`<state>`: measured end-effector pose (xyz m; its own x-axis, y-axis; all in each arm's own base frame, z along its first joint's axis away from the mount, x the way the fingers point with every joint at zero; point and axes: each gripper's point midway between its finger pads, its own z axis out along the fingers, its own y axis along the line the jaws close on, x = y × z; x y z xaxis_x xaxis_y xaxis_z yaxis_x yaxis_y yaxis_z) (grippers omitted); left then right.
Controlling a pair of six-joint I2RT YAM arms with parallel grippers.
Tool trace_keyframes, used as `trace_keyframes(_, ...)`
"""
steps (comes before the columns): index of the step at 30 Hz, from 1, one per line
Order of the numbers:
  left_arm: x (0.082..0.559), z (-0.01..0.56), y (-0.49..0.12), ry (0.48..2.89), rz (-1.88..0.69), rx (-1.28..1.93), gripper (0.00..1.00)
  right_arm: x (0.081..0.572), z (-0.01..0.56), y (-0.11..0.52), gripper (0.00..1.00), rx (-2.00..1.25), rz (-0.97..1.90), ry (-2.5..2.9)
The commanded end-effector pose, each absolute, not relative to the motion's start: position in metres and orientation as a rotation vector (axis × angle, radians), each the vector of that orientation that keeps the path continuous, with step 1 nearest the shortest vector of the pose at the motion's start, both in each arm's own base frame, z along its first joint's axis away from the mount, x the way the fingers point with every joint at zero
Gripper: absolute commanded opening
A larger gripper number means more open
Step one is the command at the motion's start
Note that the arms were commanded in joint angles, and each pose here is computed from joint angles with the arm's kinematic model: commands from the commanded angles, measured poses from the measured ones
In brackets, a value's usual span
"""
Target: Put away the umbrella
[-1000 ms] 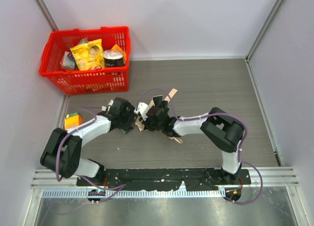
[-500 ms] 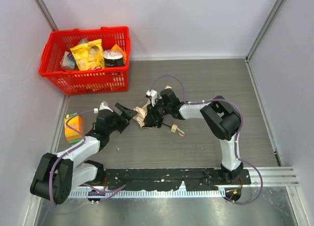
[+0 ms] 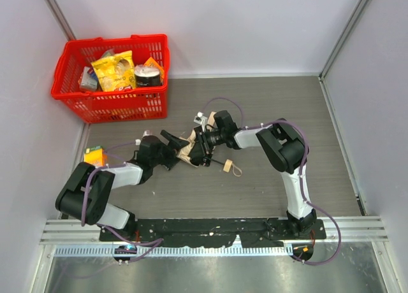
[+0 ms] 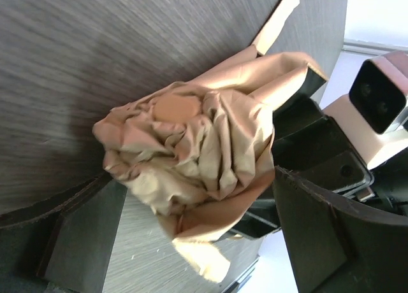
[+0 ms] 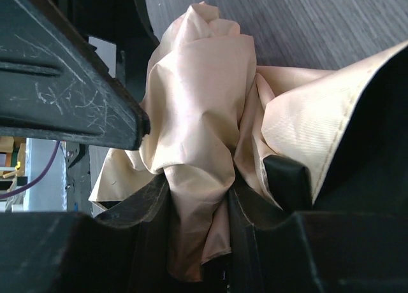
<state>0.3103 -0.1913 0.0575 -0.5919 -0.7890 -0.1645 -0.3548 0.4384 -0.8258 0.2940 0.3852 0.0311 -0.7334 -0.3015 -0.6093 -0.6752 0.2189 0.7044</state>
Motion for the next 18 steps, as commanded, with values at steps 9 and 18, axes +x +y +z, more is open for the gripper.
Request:
trace_keyframes(9,0.332,0.044,-0.187,2.086,-0.952,-0.954,0.91,0.244,-0.036,0.357,0.01,-0.856,1.518,2.539)
trace_keyframes(18,0.335,0.031,-0.179,2.123,-0.837,-0.855,0.35,0.244,-0.031,0.358,0.01,-0.883,1.531,2.529)
